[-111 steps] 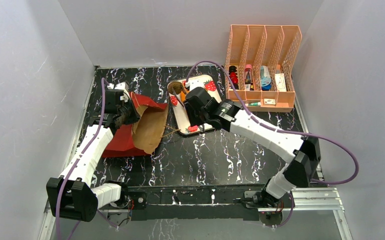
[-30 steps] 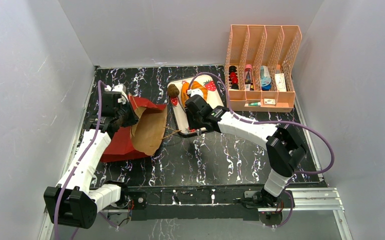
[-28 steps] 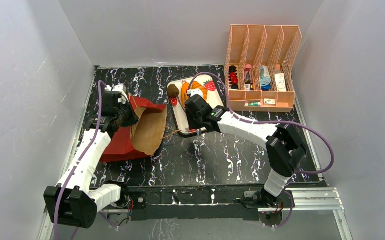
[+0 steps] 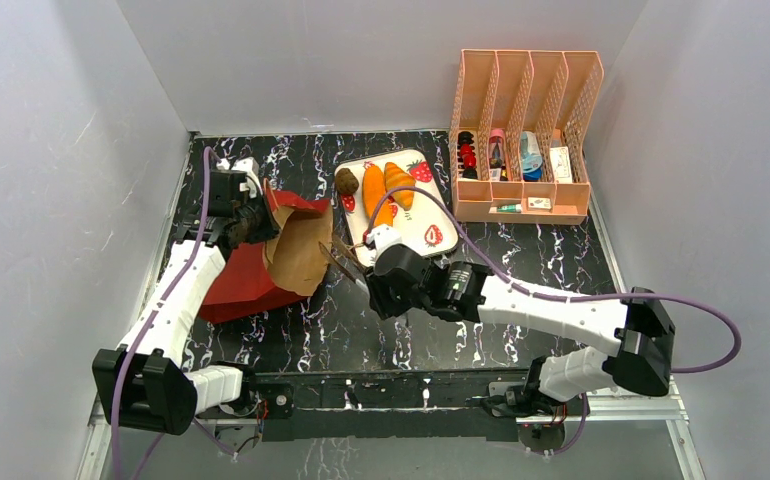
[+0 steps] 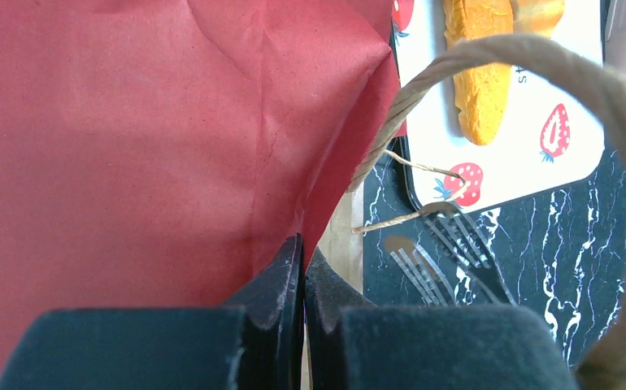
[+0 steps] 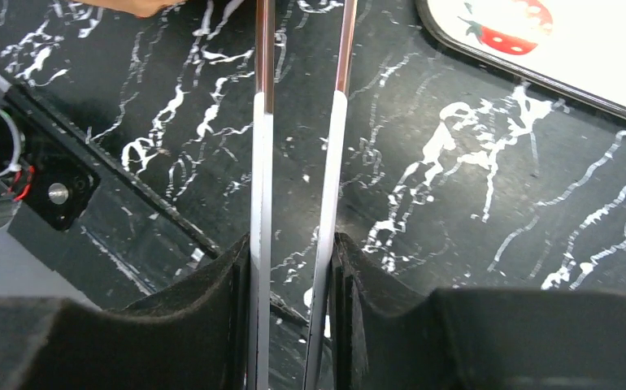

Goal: Take the fake bread out of the paper bag
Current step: Place the clamp on the paper bag, then pick up the clamp from the paper bag.

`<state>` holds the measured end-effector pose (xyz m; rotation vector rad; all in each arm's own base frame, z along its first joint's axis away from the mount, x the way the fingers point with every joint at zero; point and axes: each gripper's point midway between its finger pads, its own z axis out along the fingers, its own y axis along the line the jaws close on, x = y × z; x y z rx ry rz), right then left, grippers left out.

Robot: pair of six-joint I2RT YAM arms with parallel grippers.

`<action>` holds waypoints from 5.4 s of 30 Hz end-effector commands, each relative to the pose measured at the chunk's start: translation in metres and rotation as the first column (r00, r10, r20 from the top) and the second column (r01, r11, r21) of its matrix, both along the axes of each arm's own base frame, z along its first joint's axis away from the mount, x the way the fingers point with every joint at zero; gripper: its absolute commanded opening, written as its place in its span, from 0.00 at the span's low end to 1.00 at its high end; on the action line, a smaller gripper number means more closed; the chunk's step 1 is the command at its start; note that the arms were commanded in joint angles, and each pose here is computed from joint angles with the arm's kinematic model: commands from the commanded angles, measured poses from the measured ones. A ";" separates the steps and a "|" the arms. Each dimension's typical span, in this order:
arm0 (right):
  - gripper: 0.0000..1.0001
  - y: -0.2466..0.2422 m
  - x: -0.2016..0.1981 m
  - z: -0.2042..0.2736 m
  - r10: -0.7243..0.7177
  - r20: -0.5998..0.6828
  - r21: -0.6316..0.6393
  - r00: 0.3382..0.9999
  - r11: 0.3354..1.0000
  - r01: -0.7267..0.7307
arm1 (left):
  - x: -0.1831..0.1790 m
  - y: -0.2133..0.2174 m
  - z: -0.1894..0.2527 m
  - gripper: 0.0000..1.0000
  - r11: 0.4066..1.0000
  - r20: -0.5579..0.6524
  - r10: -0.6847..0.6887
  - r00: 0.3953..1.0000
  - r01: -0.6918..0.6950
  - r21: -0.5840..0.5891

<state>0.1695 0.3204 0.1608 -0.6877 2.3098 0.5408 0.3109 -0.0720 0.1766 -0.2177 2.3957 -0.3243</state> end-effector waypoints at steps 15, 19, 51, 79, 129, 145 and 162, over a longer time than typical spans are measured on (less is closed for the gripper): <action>0.00 0.085 0.021 -0.022 0.081 0.070 0.074 0.994 0.993 -0.086 | -0.025 -0.017 0.018 0.00 0.993 0.028 -0.073 0.997 0.076 -0.093; 0.00 0.091 0.028 -0.033 0.086 0.099 0.053 0.991 0.994 -0.092 | -0.029 -0.017 0.008 0.00 0.993 0.001 -0.066 0.998 0.065 -0.101; 0.61 0.101 0.058 -0.066 0.128 0.210 -0.073 0.969 0.991 -0.115 | -0.036 -0.008 -0.009 0.00 0.997 -0.065 -0.005 0.998 0.000 -0.074; 0.97 0.081 0.100 0.059 -0.134 0.430 0.132 0.893 0.988 0.085 | -0.040 -0.004 -0.003 0.00 0.998 -0.059 0.008 0.998 -0.012 -0.062; 0.79 0.106 0.057 -0.118 0.180 0.179 0.061 0.967 0.979 -0.193 | -0.029 -0.010 -0.002 0.00 0.995 -0.078 -0.099 0.992 0.097 -0.033; 0.44 0.109 0.036 -0.125 0.245 0.054 0.203 0.968 0.947 -0.251 | -0.034 -0.013 -0.006 0.00 0.989 -0.073 -0.145 0.987 0.143 -0.033; 0.18 0.124 0.033 -0.073 0.256 0.106 0.360 0.961 0.891 -0.277 | -0.052 -0.026 0.019 0.00 0.968 0.012 -0.236 0.972 0.236 -0.079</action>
